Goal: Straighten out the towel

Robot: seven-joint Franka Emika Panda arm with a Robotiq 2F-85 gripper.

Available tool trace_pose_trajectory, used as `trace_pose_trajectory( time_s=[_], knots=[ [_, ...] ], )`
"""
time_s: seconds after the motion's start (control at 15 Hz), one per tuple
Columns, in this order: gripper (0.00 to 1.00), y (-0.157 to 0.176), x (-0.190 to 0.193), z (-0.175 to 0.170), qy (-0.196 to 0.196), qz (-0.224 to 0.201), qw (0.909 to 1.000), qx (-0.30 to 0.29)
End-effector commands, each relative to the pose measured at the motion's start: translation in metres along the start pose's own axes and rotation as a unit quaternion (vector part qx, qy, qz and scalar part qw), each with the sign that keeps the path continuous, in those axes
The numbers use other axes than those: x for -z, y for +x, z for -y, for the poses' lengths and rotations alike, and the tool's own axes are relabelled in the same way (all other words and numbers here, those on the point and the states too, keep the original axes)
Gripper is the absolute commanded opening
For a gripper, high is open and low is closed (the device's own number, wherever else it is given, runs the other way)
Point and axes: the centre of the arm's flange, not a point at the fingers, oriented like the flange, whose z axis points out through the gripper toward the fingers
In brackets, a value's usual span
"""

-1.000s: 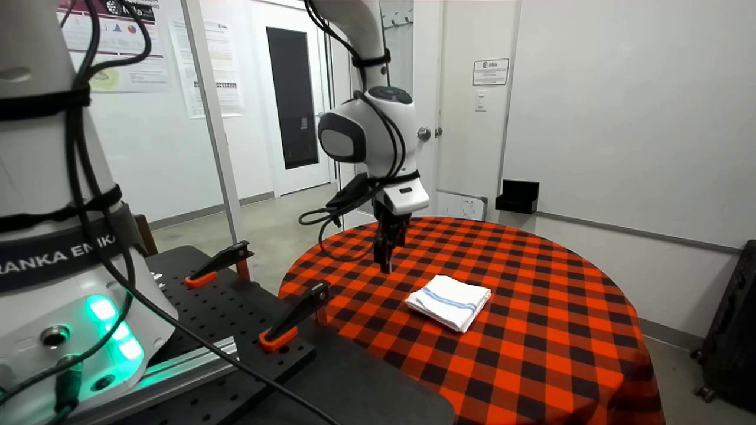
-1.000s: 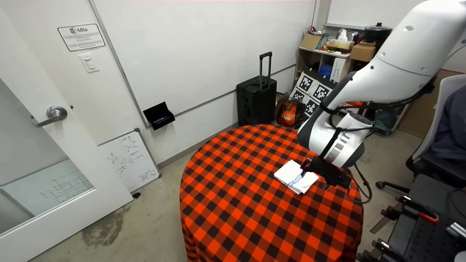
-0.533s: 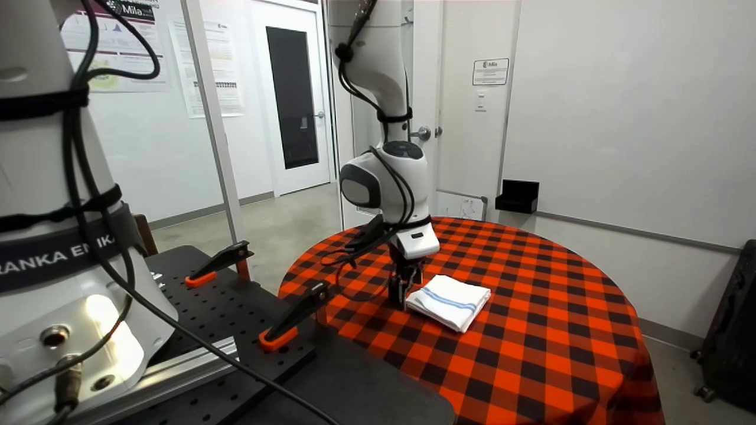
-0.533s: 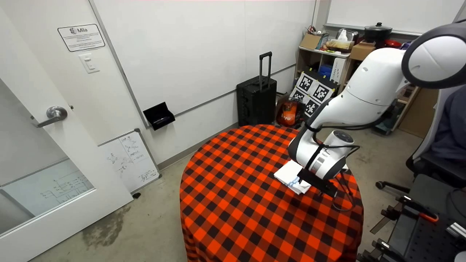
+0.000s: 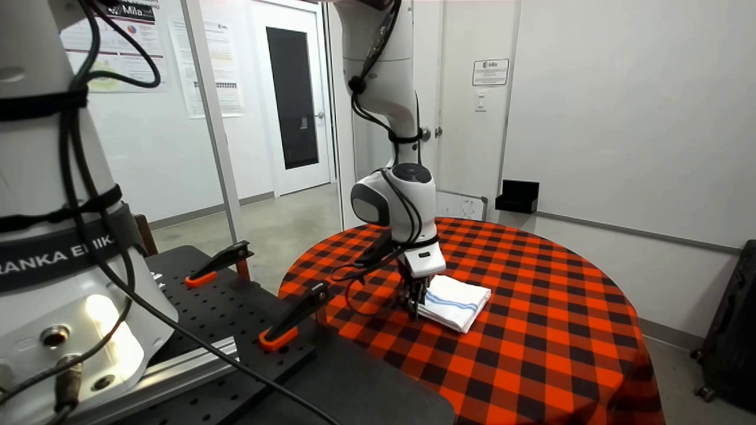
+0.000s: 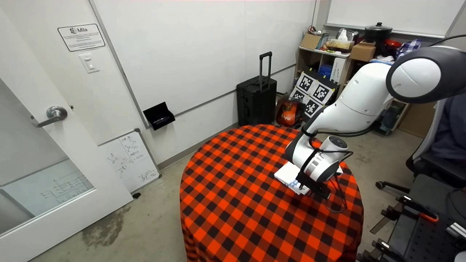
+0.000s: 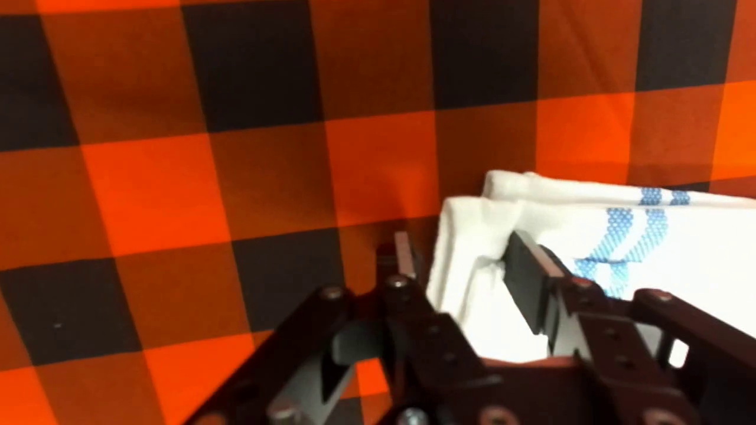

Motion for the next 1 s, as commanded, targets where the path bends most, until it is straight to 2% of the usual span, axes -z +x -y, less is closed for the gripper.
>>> trace_pose_trajectory(
  time_s=[0.0,0.07,0.13,0.6,0.67,0.73,0.8,0.87,0.93],
  knots=[
    [0.12,0.001,-0.007,-0.004,0.013,-0.012,0.9998,-0.004],
    [0.04,-0.001,-0.006,-0.004,0.016,-0.012,0.9998,-0.002],
    [0.01,-0.001,-0.005,-0.002,0.02,-0.013,0.9997,-0.005],
    [0.02,-0.024,0.012,0.009,0.012,-0.014,0.9993,0.031],
    [0.31,-0.026,0.013,0.01,0.012,-0.013,0.9992,0.035],
    [0.34,-0.028,0.014,0.01,0.012,-0.012,0.9992,0.037],
    [0.33,-0.029,0.014,0.011,0.013,-0.012,0.9991,0.039],
    [0.11,-0.031,0.013,0.011,0.011,-0.011,0.9988,0.045],
    [0.1,-0.032,0.013,0.012,0.012,-0.009,0.9988,0.047]
  ],
)
